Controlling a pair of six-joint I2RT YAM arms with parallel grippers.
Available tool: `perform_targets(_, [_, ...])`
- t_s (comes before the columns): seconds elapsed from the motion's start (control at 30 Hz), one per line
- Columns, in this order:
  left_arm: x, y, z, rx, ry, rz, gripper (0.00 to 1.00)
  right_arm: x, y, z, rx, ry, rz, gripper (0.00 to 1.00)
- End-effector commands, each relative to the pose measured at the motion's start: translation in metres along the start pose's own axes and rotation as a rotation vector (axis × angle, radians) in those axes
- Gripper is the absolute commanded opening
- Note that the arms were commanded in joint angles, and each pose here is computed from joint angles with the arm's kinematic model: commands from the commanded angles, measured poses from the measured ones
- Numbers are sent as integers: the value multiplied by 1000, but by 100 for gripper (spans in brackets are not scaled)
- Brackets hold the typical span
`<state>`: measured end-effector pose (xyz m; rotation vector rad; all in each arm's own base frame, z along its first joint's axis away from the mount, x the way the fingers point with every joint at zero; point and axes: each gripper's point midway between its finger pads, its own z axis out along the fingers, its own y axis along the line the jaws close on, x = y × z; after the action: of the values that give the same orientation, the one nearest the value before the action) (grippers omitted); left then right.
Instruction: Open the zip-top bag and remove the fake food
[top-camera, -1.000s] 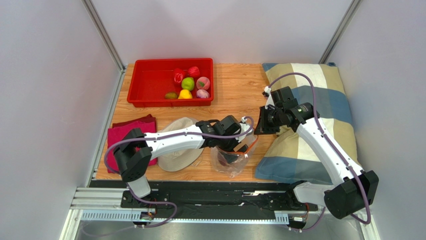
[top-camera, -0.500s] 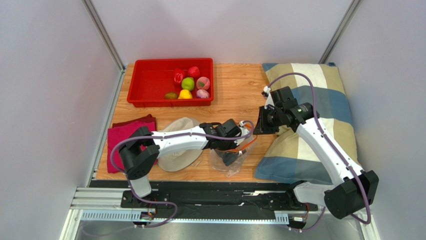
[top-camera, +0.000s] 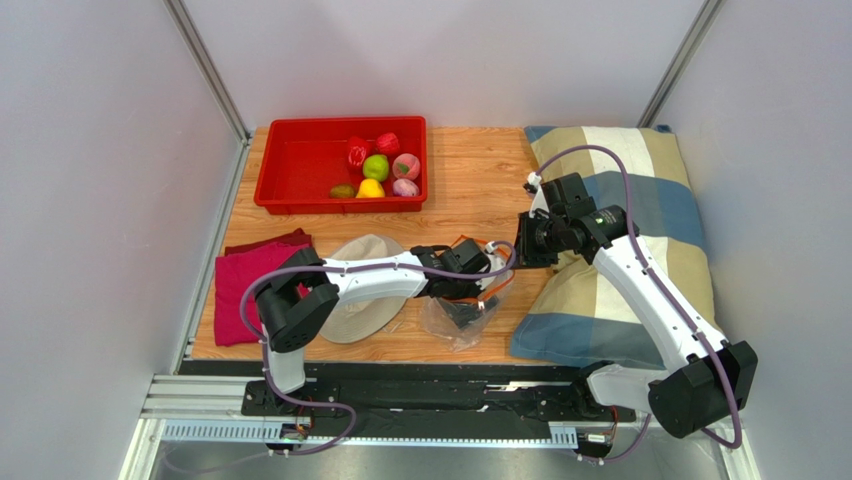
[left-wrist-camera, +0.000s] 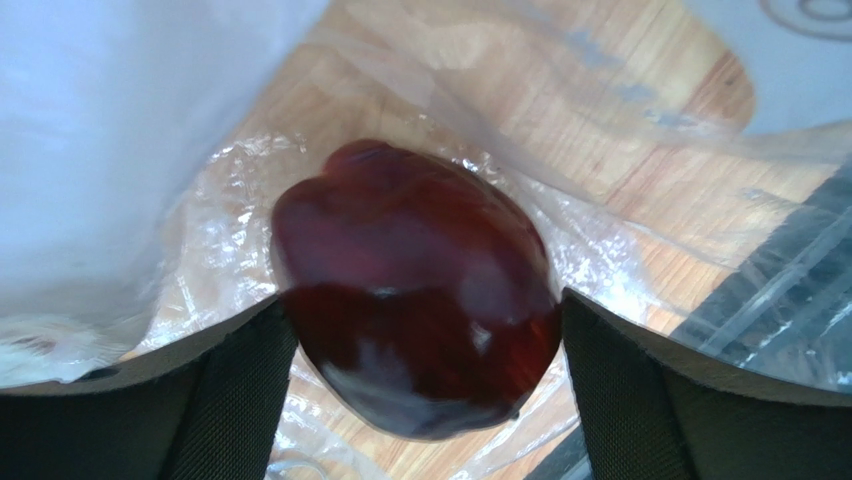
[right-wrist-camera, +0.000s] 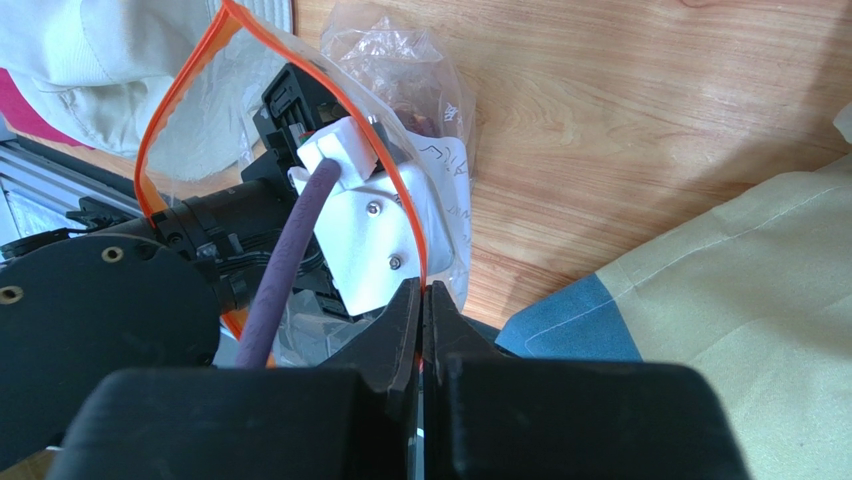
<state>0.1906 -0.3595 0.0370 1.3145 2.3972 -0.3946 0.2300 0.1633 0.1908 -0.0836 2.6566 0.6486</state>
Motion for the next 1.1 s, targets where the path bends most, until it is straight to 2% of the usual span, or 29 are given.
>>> perform_targets(0.0, [-33, -5, -7, 14, -95, -8, 99, -8, 6, -5, -25, -48, -21, 0])
perform_targets(0.07, [-33, -5, -5, 13, -92, 0, 98, -8, 6, -5, -24, -45, -19, 0])
perform_targets(0.17, [-27, -3, 1, 7, -66, 9, 90, -8, 6, -6, -23, -51, -20, 0])
perform_targets(0.27, [-23, -1, 4, 2, -56, 14, 75, -7, 5, -5, -22, -49, -21, 0])
perform_targets(0.3, [-22, -1, 5, -2, -55, 12, 67, -7, 5, -5, -21, -50, -21, 0])
perform_targets(0.37, [-23, 0, 3, -6, -63, 12, 59, -7, 6, -5, -25, -46, -21, 0])
perform_targets(0.4, [-25, -1, 2, -4, -70, 9, 47, -7, 6, -5, -27, -46, -21, 0])
perform_targets(0.5, [-33, -2, -7, 2, -101, 6, 26, -7, 6, -4, -24, -47, -21, 0])
perform_targets(0.57, [-38, -3, -13, 4, -120, 10, 25, -7, 5, -4, -20, -47, -20, 0])
perform_targets(0.63, [-42, -3, -15, 7, -131, 21, 33, -7, 5, -4, -21, -47, -17, 0])
perform_targets(0.67, [-42, -4, -15, 11, -132, 21, 41, -6, 5, -4, -22, -45, -15, 0])
perform_targets(0.7, [-45, -5, -15, 17, -141, 26, 57, -6, 5, -4, -22, -46, -20, 0])
perform_targets(0.77, [-45, -10, -14, 44, -141, 30, 74, -6, 4, -4, -21, -45, -20, 0])
perform_targets(0.8, [-46, -12, -14, 54, -145, 31, 99, -6, 5, -5, -20, -50, -22, 0])
perform_targets(1.07, [-62, -9, -19, 48, -193, -5, 99, -6, 6, -5, -25, -46, -18, 0])
